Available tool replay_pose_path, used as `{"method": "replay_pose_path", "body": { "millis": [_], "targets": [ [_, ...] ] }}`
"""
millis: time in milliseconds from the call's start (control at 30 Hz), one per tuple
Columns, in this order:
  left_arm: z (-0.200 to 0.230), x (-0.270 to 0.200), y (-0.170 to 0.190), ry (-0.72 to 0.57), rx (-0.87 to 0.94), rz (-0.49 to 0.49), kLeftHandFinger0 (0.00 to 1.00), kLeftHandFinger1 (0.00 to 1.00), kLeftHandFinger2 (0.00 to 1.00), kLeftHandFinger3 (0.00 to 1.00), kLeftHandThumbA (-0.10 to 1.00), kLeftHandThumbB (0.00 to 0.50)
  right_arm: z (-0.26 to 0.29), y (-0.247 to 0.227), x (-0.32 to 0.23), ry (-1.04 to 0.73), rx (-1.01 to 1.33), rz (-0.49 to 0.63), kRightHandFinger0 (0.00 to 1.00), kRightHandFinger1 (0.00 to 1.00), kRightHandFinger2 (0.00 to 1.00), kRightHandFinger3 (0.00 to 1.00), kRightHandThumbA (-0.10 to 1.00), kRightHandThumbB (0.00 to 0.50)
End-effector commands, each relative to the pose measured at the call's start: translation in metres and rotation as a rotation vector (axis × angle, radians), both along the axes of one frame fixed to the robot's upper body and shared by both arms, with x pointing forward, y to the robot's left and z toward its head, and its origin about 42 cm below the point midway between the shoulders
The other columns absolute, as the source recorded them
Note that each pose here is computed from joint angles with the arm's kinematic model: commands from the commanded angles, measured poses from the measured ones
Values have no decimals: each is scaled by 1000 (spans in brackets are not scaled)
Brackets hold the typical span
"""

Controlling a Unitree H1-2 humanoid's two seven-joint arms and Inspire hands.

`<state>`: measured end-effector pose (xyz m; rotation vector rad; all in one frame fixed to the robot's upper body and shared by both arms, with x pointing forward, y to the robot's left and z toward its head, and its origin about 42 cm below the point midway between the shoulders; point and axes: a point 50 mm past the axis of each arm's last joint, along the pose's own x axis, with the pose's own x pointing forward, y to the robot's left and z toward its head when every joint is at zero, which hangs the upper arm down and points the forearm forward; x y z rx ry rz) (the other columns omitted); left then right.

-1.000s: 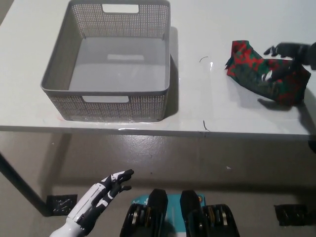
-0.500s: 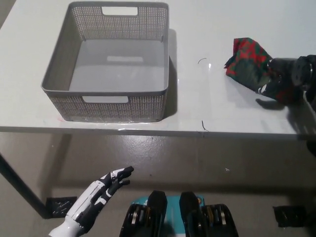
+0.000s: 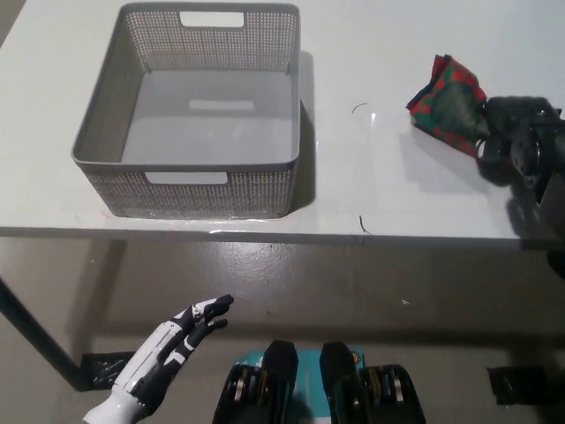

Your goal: Use the right hand to pick up a bag of coffee beans on the right hand side and place it into a container on the left hand side

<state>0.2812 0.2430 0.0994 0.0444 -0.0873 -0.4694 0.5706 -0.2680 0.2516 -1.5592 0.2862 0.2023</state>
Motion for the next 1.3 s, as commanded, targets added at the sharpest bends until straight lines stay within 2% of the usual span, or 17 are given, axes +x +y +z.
{"method": "replay_pose_path", "body": {
  "millis": [0,133,300,333,433,500,600,667,700,733,767,833,867,933,1000,1167,1267],
  "targets": [
    [15,7,3,-98,-34,16,1000,1000,1000,1000,831,500,-47,4,-19,-252,121,122,167,687,1000,1000,-100,209],
    [16,10,3,-107,-33,18,1000,1000,1000,1000,838,500,-43,2,-20,-304,152,139,229,697,1000,1000,-100,220],
    [16,9,4,-100,-41,12,1000,1000,1000,1000,827,500,-44,0,-21,-344,170,154,142,595,989,1000,-100,205],
    [17,9,4,-101,-44,11,1000,1000,1000,1000,822,500,-44,0,-21,-359,172,158,207,599,956,986,-100,215],
    [18,11,4,-106,-37,18,1000,1000,1000,1000,830,500,-37,0,-19,-400,193,166,18,382,732,769,-100,224],
    [18,11,5,-106,-33,20,1000,1000,1000,1000,835,500,-28,-2,-18,-454,210,179,0,296,643,667,-100,214],
    [19,11,6,-105,-37,16,1000,1000,1000,1000,829,500,-13,-2,-13,-506,246,185,0,270,701,738,-100,192],
    [18,11,7,-99,-41,16,1000,1000,1000,1000,818,500,0,-3,-10,-552,269,207,0,221,591,628,-100,213],
    [18,10,6,-99,-39,18,1000,1000,1000,1000,819,500,12,-2,-7,-560,269,207,2,225,569,669,-100,210],
    [17,10,6,-99,-44,20,1000,1000,1000,1000,819,500,18,-1,-5,-567,271,207,1,218,518,559,-100,200],
    [16,10,6,-94,-44,22,1000,1000,1000,1000,818,500,34,1,-2,-581,293,205,0,170,555,550,-100,181],
    [17,9,7,-90,-40,22,1000,1000,1000,1000,817,500,49,4,0,-618,310,219,0,291,888,783,-100,161],
    [17,8,7,-88,-39,22,1000,1000,1000,1000,817,500,57,5,1,-638,309,221,0,338,934,819,-100,162],
    [17,8,6,-89,-39,23,1000,1000,1000,1000,815,500,77,9,4,-668,307,223,1,412,892,790,-100,169],
    [16,6,8,-88,-35,26,1000,1000,1000,1000,817,500,98,15,4,-719,308,249,0,328,716,565,-100,207],
    [15,5,7,-71,-40,35,1000,1000,1000,1000,810,500,132,27,2,-778,350,286,0,388,904,804,-100,163],
    [13,3,9,-72,-35,32,1000,1000,1000,1000,812,500,146,39,-2,-813,355,339,0,334,763,679,-100,165]
  ]
}}
